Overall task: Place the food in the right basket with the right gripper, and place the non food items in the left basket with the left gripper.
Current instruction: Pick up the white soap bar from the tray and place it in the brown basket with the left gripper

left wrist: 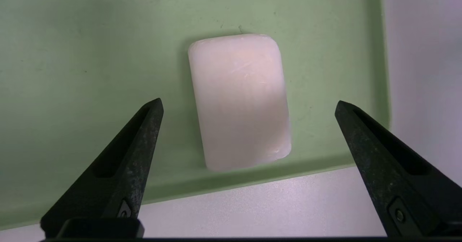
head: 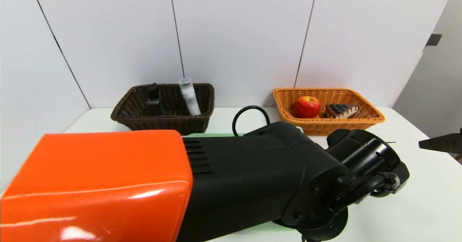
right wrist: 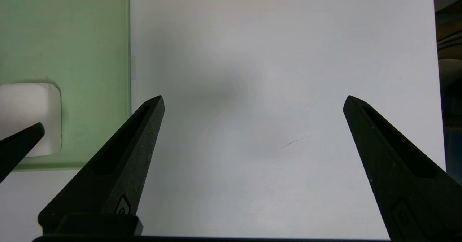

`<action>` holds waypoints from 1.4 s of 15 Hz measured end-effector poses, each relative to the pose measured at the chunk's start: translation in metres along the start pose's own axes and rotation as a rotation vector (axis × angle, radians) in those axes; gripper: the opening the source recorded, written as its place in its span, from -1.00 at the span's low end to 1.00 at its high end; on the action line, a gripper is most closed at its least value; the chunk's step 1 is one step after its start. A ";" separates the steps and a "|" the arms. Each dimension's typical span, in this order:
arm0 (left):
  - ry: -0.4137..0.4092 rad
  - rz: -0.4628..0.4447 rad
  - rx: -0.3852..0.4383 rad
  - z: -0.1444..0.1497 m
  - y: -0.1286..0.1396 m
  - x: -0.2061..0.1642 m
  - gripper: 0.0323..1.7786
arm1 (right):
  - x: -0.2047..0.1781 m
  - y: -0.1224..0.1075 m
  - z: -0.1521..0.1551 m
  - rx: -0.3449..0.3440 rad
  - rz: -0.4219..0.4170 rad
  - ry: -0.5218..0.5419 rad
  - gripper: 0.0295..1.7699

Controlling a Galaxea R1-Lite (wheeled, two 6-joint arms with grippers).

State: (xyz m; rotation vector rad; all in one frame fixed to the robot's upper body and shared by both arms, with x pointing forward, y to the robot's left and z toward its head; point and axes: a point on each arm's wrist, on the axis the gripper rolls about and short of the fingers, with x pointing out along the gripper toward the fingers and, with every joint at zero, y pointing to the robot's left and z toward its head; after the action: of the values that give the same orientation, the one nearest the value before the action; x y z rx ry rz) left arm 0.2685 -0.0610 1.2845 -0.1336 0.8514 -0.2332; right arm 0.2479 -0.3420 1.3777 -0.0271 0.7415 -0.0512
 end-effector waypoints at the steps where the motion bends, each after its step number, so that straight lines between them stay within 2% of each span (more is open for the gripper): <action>1: 0.002 0.004 0.003 -0.002 -0.001 0.003 0.90 | 0.000 0.000 0.000 0.000 0.000 0.000 0.93; 9: 0.016 0.049 0.007 -0.005 0.003 0.027 0.90 | -0.003 0.000 -0.001 0.000 0.001 -0.012 0.93; 20: 0.026 0.065 0.015 -0.009 0.003 0.037 0.90 | -0.004 0.000 0.000 -0.003 0.002 -0.018 0.93; 21: 0.028 0.069 0.017 -0.010 0.003 0.038 0.83 | -0.004 0.000 0.000 -0.004 0.003 -0.021 0.93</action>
State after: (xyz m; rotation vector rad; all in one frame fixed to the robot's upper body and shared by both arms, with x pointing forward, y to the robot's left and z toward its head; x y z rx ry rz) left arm 0.2856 -0.0683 1.2496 -0.0848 0.8806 -0.1781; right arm 0.2452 -0.3414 1.3808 -0.0302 0.7211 -0.0460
